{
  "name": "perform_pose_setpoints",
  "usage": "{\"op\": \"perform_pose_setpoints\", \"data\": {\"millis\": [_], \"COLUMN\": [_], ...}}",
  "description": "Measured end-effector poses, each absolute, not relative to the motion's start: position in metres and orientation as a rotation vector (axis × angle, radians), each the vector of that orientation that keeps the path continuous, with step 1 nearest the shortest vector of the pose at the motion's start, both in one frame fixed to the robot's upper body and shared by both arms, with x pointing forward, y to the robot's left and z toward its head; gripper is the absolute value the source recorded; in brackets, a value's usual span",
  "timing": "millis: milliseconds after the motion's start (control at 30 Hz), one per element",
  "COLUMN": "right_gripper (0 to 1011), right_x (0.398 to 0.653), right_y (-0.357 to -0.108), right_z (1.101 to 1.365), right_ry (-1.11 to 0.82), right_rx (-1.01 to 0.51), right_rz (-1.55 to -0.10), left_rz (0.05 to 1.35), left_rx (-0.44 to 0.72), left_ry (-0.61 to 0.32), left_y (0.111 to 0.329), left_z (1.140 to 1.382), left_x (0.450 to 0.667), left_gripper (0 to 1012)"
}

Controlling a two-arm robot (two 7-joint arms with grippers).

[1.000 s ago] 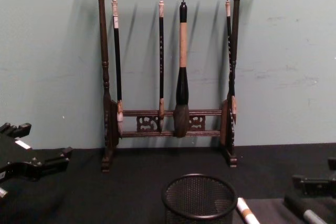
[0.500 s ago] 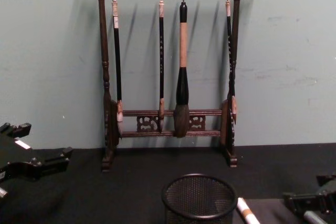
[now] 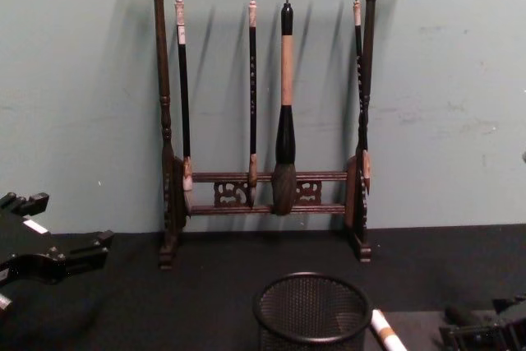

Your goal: Pick up the water-based marker from the table and place it into the pen holder.

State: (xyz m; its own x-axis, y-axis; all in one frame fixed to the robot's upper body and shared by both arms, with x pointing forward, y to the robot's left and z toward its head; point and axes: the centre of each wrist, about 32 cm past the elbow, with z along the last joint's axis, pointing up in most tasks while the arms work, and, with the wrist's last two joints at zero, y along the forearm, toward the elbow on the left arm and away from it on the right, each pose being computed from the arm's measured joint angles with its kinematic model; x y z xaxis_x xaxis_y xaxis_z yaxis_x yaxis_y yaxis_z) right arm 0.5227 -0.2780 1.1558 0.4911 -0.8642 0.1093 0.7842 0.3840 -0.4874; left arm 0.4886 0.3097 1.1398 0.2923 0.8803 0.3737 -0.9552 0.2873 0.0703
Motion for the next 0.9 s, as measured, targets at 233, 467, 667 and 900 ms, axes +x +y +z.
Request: {"op": "perform_pose_setpoints", "data": {"millis": [233,467,667,900], "right_gripper": [1002,1002,1002,1002], "right_x": [0.5230,0.5223,0.5222,0.5215], "right_y": [-0.2772,-0.2779,-0.2778,-0.2781], "right_z": [1.1547,1.1534,1.1527,1.1517], "right_ry": [0.184,0.195,0.202,0.208], "right_rx": [-0.519,-0.515,-0.509,-0.506], "right_rz": [-1.058,-1.059,-1.059,-1.056], "left_rz": [1.248,1.248,1.248,1.248], "left_rx": [0.304,0.305,0.304,0.304], "left_ry": [-0.285,-0.285,-0.285,-0.285], "left_y": [0.3097,0.3097,0.3097,0.3097], "left_z": [1.1398,1.1398,1.1398,1.1398], "left_x": [0.4886,0.4886,0.4886,0.4886], "left_gripper": [1001,1001,1001,1001]}}
